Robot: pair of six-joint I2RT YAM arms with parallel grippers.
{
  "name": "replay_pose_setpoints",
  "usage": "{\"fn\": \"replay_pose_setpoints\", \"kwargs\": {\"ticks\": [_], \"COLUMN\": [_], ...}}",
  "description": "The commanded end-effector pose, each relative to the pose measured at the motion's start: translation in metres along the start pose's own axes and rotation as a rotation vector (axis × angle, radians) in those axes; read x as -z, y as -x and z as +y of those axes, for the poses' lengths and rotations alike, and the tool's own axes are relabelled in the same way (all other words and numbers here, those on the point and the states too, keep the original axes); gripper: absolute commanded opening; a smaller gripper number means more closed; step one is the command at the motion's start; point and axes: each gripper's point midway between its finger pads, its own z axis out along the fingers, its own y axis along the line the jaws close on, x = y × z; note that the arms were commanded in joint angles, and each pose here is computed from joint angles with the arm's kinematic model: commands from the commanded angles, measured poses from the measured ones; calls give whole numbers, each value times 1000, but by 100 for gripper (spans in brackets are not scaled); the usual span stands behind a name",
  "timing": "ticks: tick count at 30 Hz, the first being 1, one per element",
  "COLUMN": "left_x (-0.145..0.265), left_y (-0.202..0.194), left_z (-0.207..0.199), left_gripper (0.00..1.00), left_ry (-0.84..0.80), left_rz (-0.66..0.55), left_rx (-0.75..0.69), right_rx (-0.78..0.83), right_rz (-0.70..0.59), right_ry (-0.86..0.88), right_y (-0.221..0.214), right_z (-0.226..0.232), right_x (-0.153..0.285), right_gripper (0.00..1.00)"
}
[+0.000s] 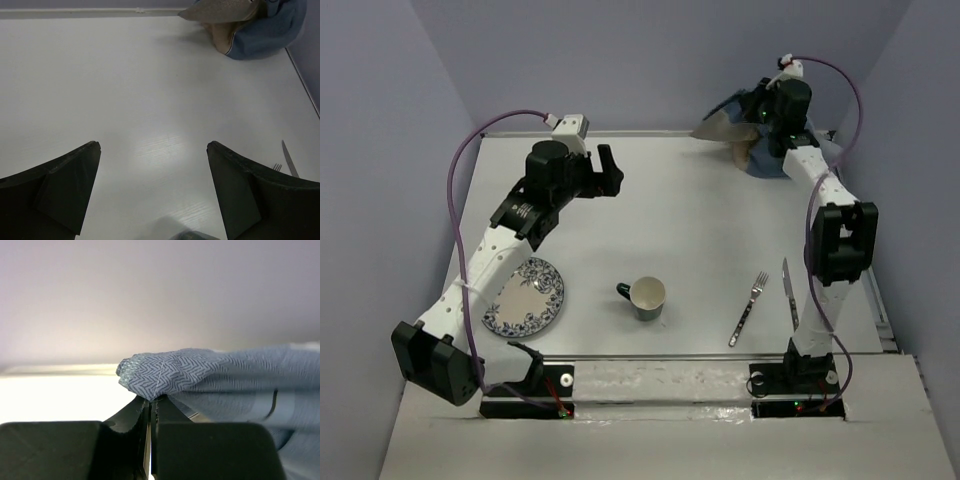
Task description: Set the dinner table for one person
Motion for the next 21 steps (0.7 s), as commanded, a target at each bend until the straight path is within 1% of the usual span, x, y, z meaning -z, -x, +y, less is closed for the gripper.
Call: {"fn": "replay_pose_setpoints", "kwargs": {"ticks": [1, 2, 3, 4, 5, 6, 7, 9, 12, 14, 15, 16, 17, 18, 19, 21], "left_x": [7, 5, -1, -4, -11, -15, -23, -29, -37, -41, -41, -45, -45, -45, -45, -43], "left_y": [45, 44, 42, 41, 39, 37, 34, 29, 10, -1, -9, -18, -22, -31, -37, -45], "left_z": [14, 16, 19, 20, 30, 33, 46, 57, 83, 100, 115, 123, 131, 140, 153, 161], "left_gripper": [99, 99, 99, 99, 99, 99, 99, 99, 99, 99, 97, 96, 96, 95, 95, 95], "left_ry": [71, 73, 76, 68, 87, 86, 112, 138, 195, 247, 286, 304, 324, 351, 391, 419], "left_rz": [-168, -172, -182, -184, -176, -172, -158, -146, -111, -91, -74, -51, -37, -9, 5, 30], "left_rx": [-3, 4, 28, 38, 54, 86, 104, 130, 164, 169, 183, 197, 205, 215, 230, 251], "right_rx": [-32, -57, -90, -104, -118, -143, -139, -87, -35, -34, -37, -48, -57, -59, -74, -91], "right_rz": [47, 98, 183, 267, 308, 354, 370, 385, 399, 451, 473, 519, 540, 557, 610, 638], "right_ry": [321, 341, 352, 351, 345, 333, 326, 319, 326, 299, 288, 269, 253, 249, 241, 248], "right_y": [-23, -43, -77, -100, -110, -119, -119, -110, -87, -102, -111, -131, -140, -149, -172, -185], "right_z": [143, 151, 153, 153, 151, 149, 148, 148, 153, 146, 142, 135, 127, 124, 119, 119], "right_x": [56, 64, 74, 81, 86, 97, 102, 110, 124, 130, 131, 132, 130, 127, 121, 110], "right_gripper": [0, 0, 8, 46, 65, 91, 98, 100, 100, 98, 97, 93, 91, 91, 91, 92]}}
